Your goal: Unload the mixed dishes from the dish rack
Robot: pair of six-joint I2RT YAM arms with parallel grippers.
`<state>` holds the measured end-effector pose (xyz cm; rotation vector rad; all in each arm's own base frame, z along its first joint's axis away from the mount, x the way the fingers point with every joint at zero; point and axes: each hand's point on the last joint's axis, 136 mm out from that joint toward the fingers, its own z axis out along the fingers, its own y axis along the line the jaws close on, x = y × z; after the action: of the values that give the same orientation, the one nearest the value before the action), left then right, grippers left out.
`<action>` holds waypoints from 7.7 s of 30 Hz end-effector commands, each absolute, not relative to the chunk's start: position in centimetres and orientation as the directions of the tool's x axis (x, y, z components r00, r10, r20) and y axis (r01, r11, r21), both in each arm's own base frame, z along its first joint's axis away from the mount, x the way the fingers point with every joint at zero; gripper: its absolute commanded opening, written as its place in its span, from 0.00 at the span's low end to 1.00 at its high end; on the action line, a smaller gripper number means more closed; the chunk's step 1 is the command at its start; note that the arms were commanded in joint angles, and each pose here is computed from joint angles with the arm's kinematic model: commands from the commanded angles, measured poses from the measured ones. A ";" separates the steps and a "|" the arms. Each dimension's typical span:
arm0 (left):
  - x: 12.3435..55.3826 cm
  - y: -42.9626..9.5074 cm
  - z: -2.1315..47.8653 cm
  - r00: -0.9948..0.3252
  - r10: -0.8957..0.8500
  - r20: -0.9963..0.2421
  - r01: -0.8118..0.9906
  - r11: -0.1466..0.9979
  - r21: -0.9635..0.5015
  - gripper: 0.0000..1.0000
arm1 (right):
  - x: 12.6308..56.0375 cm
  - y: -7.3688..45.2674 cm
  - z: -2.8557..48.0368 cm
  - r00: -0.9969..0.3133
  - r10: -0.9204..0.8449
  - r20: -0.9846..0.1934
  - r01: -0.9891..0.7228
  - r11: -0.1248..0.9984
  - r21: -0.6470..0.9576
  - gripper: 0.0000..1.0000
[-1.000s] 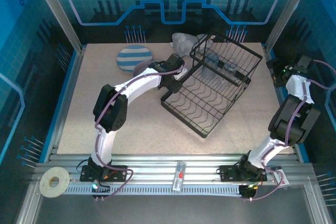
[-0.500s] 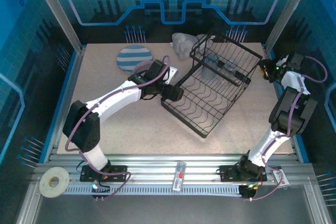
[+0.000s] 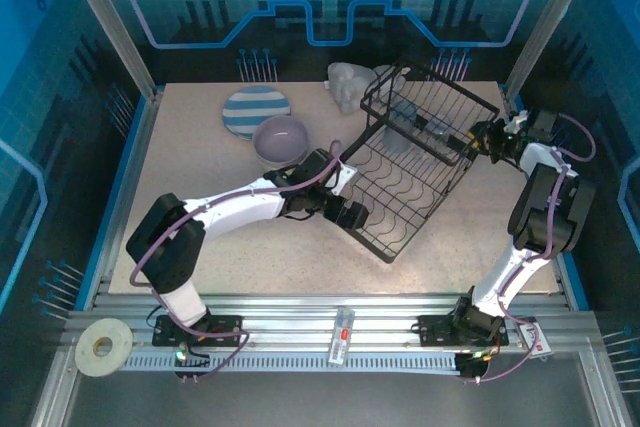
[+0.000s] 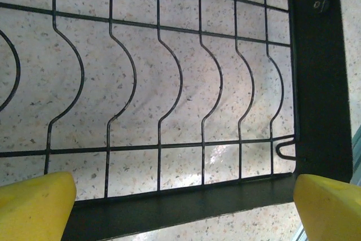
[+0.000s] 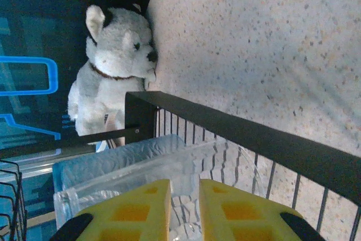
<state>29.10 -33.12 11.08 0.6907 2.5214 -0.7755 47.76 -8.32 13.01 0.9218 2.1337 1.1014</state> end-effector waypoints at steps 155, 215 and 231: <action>34.2 -38.3 18.1 -0.466 0.198 -0.862 0.811 0.486 -0.327 0.99 | 44.7 -0.5 13.5 -0.825 0.556 -0.101 0.046 0.243 0.969 0.24; 44.3 -50.6 15.0 -0.274 0.012 -0.962 0.857 0.456 -0.238 0.81 | 41.4 2.7 12.1 -0.871 0.488 -0.055 0.078 0.249 0.965 0.24; 41.8 -46.5 16.0 -0.300 -0.049 -0.953 0.812 0.511 -0.282 0.60 | 42.4 -0.6 13.4 -0.795 0.601 -0.083 0.068 0.224 0.972 0.29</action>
<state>42.30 -47.23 13.40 0.7049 1.7006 -0.9771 42.01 0.32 11.74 0.6246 2.1158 1.6134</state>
